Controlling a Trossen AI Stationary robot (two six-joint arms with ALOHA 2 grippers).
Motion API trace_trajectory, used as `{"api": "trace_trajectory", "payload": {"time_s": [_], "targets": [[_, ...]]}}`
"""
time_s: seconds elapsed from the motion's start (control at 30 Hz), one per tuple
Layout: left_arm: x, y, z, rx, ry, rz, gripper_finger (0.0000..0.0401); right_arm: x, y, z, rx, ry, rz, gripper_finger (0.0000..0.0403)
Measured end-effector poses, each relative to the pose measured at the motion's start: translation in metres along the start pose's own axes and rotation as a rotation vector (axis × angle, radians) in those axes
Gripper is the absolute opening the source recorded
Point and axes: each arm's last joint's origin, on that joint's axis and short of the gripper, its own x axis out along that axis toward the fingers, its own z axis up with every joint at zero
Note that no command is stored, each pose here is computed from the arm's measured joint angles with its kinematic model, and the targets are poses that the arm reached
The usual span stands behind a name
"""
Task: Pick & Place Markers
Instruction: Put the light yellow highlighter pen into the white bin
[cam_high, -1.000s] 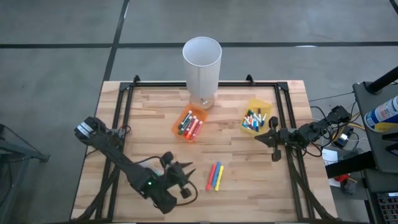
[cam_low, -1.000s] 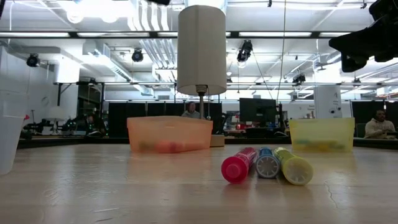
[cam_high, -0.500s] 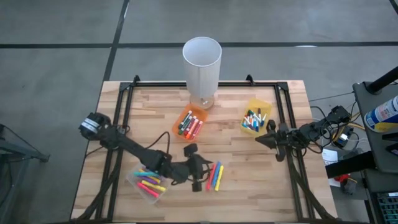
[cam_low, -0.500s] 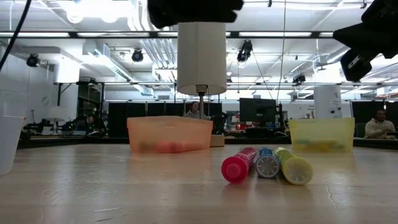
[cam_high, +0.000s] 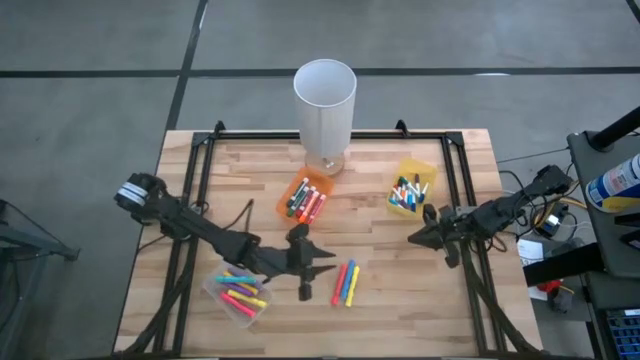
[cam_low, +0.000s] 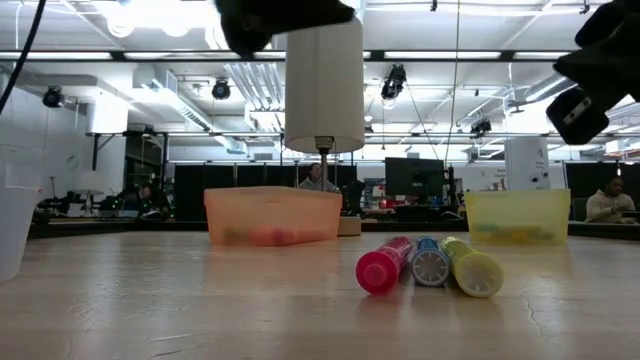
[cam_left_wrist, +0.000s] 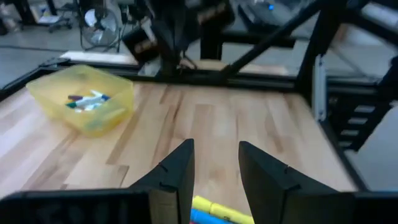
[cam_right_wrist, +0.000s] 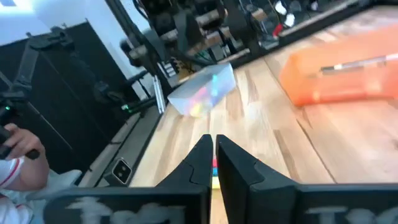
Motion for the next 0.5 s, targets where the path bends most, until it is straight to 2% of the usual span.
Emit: {"api": "trace_trajectory", "payload": {"time_s": [0.2,0.33,0.5], "targets": [[-0.023,0.011,0.009,-0.077,-0.123,-0.024,0.0119,0.015,0.004,-0.003,0.001,0.021,-0.013,0.0057],[-0.032,0.016,0.009,-0.081,-0.146,-0.026,0.0119,0.029,0.011,0.001,-0.078,0.055,-0.041,0.0101],[-0.035,0.018,0.014,-0.073,-0.173,-0.022,0.0119,0.059,0.028,0.01,-0.237,0.161,-0.1,0.0159]]}}
